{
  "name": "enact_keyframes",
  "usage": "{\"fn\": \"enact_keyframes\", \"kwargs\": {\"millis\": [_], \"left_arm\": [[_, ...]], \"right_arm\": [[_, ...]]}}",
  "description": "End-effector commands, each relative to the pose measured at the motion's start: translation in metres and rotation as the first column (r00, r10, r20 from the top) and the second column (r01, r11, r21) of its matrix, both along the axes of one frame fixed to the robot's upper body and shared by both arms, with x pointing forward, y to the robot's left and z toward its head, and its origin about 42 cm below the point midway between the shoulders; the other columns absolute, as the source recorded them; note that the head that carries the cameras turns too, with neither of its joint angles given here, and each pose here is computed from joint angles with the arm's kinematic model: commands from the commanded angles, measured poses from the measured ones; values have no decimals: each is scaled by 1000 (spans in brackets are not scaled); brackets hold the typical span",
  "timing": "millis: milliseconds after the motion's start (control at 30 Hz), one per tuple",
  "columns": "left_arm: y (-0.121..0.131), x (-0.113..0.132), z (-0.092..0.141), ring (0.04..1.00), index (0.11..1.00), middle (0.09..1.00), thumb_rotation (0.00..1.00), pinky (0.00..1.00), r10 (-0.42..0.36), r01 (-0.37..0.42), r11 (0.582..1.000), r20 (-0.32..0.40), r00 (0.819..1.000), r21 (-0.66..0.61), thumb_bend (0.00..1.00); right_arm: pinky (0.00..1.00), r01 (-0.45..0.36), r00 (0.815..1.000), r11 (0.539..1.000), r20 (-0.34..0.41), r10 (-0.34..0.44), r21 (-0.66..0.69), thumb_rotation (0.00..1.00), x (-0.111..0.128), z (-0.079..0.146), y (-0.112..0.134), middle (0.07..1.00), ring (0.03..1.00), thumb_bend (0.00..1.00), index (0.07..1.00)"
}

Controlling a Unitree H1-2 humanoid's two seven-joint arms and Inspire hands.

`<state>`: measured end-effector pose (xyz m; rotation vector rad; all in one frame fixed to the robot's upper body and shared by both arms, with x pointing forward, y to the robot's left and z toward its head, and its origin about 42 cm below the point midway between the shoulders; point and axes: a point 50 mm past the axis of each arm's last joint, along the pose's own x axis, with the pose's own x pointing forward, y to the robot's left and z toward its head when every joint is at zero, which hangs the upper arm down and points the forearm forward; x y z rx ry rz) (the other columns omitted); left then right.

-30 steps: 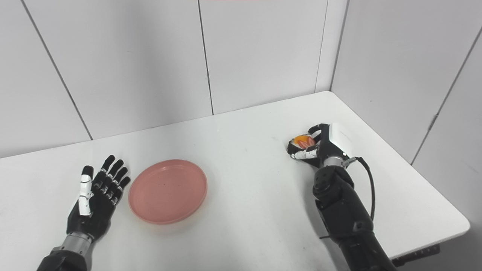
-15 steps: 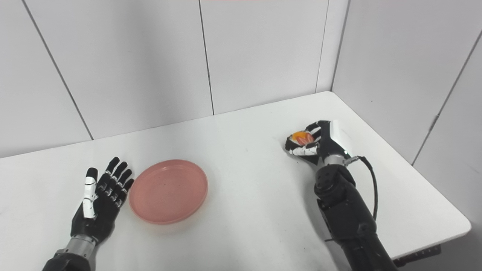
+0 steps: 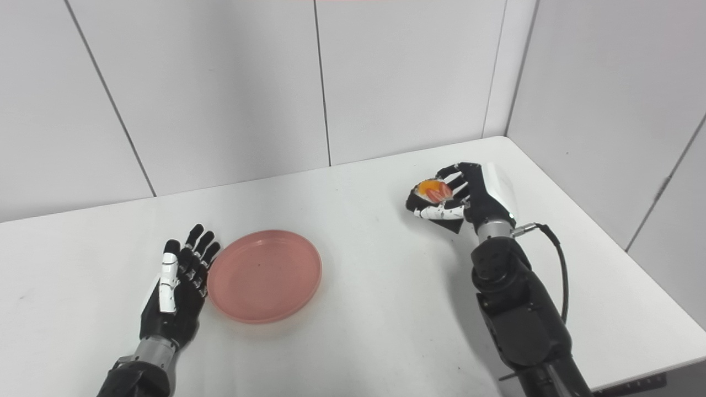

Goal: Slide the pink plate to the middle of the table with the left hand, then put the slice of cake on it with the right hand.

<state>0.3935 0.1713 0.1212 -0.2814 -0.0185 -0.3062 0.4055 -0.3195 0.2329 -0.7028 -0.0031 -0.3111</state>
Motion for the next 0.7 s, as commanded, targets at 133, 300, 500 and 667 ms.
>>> {"fn": "enact_keyframes", "kwargs": {"millis": [133, 300, 500, 667], "left_arm": [[-10, 1, 4, 1000, 1000, 1000, 1000, 1000, 11, -11, 1000, 21, 1000, 13, 661], [-15, 1, 5, 1000, 1000, 1000, 1000, 1000, 20, -21, 1000, 32, 999, 14, 646], [-22, 2, 5, 1000, 1000, 1000, 1000, 1000, 28, -28, 999, 36, 999, 24, 642], [-27, 2, 5, 1000, 1000, 1000, 1000, 1000, 33, -34, 999, 39, 999, 30, 634]], "right_arm": [[290, -120, 988, 992, 89, 122, -32, 0, -1, 24, 23, 437, 361, 509, 547], [294, -209, 973, 976, 87, 213, -54, 0, -5, 20, 41, 435, 372, 509, 548], [242, -282, 952, 953, 94, 293, -110, 0, -9, 12, 56, 434, 334, 509, 549], [247, -351, 926, 928, 104, 364, -122, 0, -12, 6, 70, 439, 325, 509, 547]]}}
